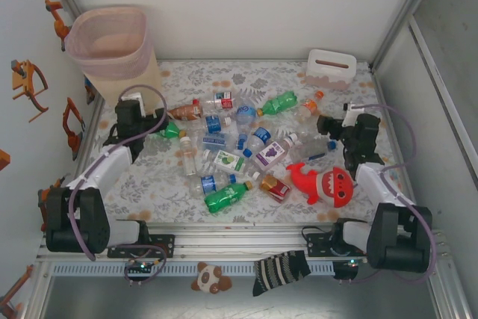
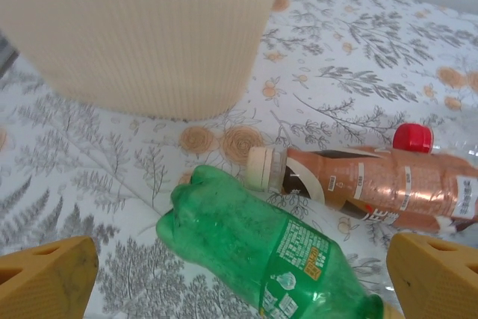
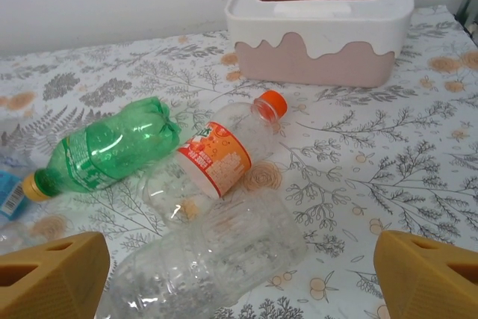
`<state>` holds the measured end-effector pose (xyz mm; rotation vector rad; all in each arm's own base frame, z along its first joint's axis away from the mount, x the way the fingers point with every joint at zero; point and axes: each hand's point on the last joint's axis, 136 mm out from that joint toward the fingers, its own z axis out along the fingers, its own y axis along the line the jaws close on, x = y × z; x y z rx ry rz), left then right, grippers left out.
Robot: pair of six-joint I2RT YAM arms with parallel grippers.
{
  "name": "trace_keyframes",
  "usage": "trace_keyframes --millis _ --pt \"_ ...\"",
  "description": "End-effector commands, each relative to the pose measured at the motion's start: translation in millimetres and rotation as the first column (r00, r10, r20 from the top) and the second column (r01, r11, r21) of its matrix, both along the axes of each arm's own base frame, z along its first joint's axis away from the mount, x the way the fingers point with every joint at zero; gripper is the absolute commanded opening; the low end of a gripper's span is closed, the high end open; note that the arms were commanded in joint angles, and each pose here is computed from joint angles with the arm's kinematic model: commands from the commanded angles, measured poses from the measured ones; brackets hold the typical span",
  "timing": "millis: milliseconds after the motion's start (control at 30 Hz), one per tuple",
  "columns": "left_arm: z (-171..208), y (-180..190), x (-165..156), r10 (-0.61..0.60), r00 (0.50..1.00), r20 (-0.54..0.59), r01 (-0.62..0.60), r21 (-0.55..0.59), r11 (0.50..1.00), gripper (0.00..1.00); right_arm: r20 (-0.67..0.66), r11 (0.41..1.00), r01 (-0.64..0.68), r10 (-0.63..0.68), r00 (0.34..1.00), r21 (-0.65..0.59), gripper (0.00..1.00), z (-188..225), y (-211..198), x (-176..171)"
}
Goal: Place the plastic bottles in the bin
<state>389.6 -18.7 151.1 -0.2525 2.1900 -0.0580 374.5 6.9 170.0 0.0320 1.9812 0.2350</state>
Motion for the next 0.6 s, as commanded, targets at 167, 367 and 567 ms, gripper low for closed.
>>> trace_keyframes --millis 167,367,567 --pt "-28.3 -7.0 -30.0 0.263 0.919 -0.295 -0.349 -0.294 0.890 0.90 -0.169 0.991 0.089 -0.070 0.983 0.102 0.88 16.8 -0.5 -17.3" --pt "-37.9 -5.5 -26.8 0.410 0.828 -0.381 -0.536 -0.325 0.779 0.83 -0.172 0.989 0.089 -0.067 0.983 0.120 0.87 28.0 1.7 -21.9" --pt "-54.1 -10.0 -17.2 0.467 0.757 -0.457 -0.629 -0.318 0.710 0.83 -0.168 0.991 0.096 -0.079 0.983 0.095 0.86 34.3 -1.4 -24.0"
